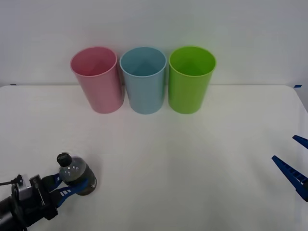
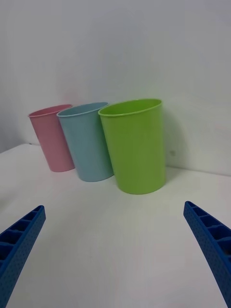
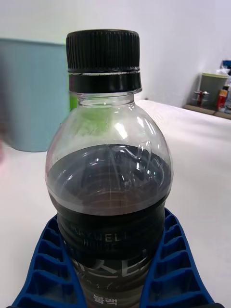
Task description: Grasp the object on the table and drop it into the matching bin: aluminum can to the light blue bin, PET bottle to the pink bin.
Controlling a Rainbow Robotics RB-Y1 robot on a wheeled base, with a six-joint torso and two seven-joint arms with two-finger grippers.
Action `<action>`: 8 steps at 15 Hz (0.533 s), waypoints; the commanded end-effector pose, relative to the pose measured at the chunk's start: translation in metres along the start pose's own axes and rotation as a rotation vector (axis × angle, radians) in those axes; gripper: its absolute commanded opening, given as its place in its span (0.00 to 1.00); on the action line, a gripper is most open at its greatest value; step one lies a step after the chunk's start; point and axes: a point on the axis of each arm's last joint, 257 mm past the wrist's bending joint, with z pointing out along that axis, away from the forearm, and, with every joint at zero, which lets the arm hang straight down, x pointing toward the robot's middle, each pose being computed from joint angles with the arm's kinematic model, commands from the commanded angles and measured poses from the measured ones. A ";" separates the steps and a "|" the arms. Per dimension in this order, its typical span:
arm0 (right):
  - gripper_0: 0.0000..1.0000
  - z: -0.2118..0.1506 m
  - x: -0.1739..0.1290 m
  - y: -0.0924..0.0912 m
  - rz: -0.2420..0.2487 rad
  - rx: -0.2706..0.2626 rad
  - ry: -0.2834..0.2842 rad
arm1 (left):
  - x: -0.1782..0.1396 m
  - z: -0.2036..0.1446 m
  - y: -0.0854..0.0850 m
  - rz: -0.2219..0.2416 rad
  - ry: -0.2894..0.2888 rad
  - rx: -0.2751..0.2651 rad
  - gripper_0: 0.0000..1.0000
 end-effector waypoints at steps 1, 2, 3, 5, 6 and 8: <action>1.00 0.000 0.000 0.000 0.000 0.000 0.000 | -0.019 -0.025 0.024 -0.016 -0.043 -0.080 0.00; 1.00 0.000 0.000 0.000 0.000 0.000 0.000 | -0.024 -0.031 0.029 -0.025 -0.058 -0.101 0.00; 1.00 0.000 0.000 0.000 0.000 0.000 0.000 | -0.033 -0.038 0.036 -0.032 -0.084 -0.127 0.00; 1.00 0.000 0.000 0.000 0.000 0.000 0.000 | -0.056 -0.039 0.046 -0.065 -0.122 -0.141 0.00; 1.00 0.000 0.000 0.000 0.000 0.000 0.000 | -0.069 -0.035 0.052 -0.078 -0.133 -0.147 0.00; 1.00 0.000 0.000 0.000 0.000 0.000 0.000 | -0.095 -0.022 0.061 -0.095 -0.162 -0.155 0.00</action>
